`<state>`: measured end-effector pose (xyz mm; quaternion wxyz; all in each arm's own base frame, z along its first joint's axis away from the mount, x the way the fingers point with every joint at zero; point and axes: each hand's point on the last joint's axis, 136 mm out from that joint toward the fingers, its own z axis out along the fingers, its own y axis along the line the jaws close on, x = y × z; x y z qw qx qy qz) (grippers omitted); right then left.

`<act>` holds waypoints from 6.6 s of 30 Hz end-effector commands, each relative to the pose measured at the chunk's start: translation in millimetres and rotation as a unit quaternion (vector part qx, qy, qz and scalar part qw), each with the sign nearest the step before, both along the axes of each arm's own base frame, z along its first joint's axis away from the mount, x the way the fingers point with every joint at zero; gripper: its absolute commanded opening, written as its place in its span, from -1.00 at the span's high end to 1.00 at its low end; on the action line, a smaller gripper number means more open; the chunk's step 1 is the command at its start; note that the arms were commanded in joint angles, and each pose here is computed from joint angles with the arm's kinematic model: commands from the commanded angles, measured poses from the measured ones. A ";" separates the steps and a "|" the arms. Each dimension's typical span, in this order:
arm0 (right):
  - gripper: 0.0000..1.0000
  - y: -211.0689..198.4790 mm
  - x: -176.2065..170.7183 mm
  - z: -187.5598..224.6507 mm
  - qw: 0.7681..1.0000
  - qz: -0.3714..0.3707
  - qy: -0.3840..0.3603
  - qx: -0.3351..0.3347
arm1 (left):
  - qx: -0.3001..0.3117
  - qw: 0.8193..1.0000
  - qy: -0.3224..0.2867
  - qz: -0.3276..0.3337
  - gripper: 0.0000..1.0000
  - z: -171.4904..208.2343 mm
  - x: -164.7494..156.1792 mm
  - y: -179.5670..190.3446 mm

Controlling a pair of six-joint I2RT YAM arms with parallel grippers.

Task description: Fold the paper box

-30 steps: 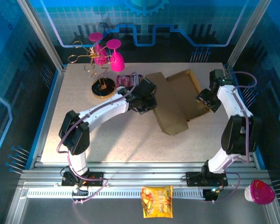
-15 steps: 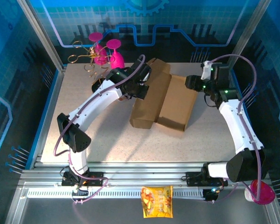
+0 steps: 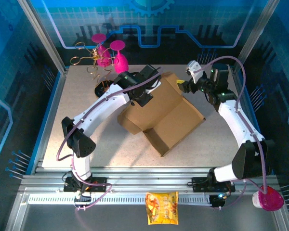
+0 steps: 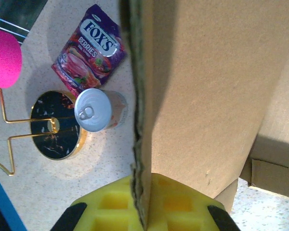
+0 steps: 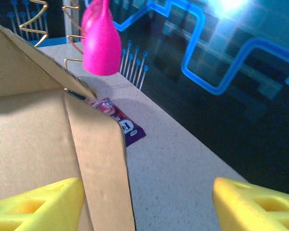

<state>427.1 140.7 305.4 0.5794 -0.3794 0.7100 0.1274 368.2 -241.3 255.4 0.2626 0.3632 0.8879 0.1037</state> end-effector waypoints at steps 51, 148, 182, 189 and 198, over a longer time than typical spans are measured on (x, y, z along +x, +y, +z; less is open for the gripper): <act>1.00 2.4 -5.7 -43.5 0.998 0.005 0.054 0.017 | -0.288 0.926 -0.042 0.241 -0.25 51.6 -16.5 114.0; 0.38 -35.7 -4.8 -150.5 0.901 -0.326 0.110 0.263 | -0.385 0.877 -0.237 0.163 1.00 -107.6 42.1 -11.1; -0.43 -55.2 -152.6 -62.8 0.697 -0.431 0.318 0.476 | -0.311 0.903 -0.256 0.151 1.00 -122.9 26.5 -39.5; -0.44 -27.5 -120.2 -57.3 0.594 -0.431 0.357 0.577 | -0.309 0.903 -0.259 0.150 1.00 -121.2 26.5 -40.1; -0.40 -2.7 -72.2 -51.4 0.550 -0.428 0.369 0.615 | -0.307 0.903 -0.261 0.151 1.00 -120.2 26.2 -39.3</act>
